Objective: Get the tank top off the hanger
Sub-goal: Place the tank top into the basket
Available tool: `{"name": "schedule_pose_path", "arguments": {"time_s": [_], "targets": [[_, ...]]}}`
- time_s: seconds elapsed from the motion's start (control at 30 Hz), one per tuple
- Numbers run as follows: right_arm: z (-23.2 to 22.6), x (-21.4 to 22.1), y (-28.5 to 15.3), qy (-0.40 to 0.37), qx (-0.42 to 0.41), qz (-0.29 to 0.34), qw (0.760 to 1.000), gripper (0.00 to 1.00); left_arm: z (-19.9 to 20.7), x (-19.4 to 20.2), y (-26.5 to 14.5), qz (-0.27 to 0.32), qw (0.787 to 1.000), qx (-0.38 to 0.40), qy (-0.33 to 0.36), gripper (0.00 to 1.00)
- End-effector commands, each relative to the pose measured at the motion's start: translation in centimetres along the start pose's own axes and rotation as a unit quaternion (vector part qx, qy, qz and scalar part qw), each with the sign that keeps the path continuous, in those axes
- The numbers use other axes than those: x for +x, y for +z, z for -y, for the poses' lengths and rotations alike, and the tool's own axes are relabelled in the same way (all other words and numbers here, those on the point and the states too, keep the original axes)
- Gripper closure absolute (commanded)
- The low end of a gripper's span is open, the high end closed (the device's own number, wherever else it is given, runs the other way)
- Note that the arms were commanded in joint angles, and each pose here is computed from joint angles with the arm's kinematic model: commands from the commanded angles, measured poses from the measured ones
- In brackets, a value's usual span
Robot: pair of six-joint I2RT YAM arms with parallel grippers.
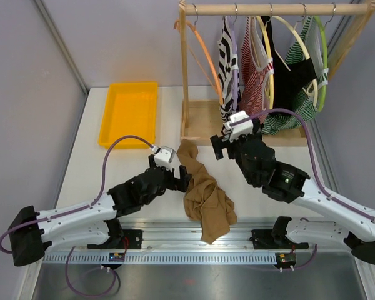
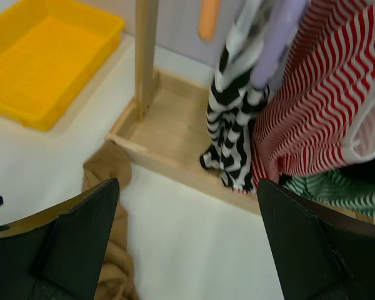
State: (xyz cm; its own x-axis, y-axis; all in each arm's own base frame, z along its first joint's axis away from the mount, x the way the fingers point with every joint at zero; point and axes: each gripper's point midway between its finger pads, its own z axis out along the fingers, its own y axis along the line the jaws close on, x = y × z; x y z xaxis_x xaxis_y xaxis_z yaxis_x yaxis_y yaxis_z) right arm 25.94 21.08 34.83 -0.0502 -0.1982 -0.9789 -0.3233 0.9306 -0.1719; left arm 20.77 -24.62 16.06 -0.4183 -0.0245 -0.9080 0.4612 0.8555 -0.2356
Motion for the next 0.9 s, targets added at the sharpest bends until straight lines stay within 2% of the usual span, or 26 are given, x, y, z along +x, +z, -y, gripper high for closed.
{"name": "schedule_pose_path", "arguments": {"time_s": [0.0, 0.1, 0.17, 0.27, 0.63, 0.87], "targets": [[4.2, 1.6, -3.2, 0.052, 0.066, -0.012, 0.996, 0.01, 2.8, -0.3, 0.8, 0.018, 0.998, 0.057, -0.021, 0.01], [6.4, 3.6, -4.4, 0.064, 0.108, -0.022, 0.992, 0.00, 3.9, 1.5, 2.0, -0.006, 0.998, 0.068, -0.011, 0.01], [7.3, 3.4, -5.6, 0.100, 0.112, -0.012, 0.989, 0.01, 5.0, 2.3, 2.7, -0.020, 0.997, 0.076, -0.006, 0.01], [8.9, 3.6, -6.3, 0.112, 0.143, -0.009, 0.983, 0.01, 7.1, 3.8, 3.7, -0.042, 0.995, 0.093, 0.005, 0.01], [9.6, 4.5, -6.4, 0.118, 0.164, -0.025, 0.979, 0.01, 10.8, 7.3, 4.3, -0.083, 0.987, 0.135, 0.027, 0.01], [10.3, 4.3, -7.1, 0.137, 0.168, -0.020, 0.976, 0.00, 9.5, 12.1, 5.3, -0.152, 0.983, 0.091, 0.046, 0.01]]}}
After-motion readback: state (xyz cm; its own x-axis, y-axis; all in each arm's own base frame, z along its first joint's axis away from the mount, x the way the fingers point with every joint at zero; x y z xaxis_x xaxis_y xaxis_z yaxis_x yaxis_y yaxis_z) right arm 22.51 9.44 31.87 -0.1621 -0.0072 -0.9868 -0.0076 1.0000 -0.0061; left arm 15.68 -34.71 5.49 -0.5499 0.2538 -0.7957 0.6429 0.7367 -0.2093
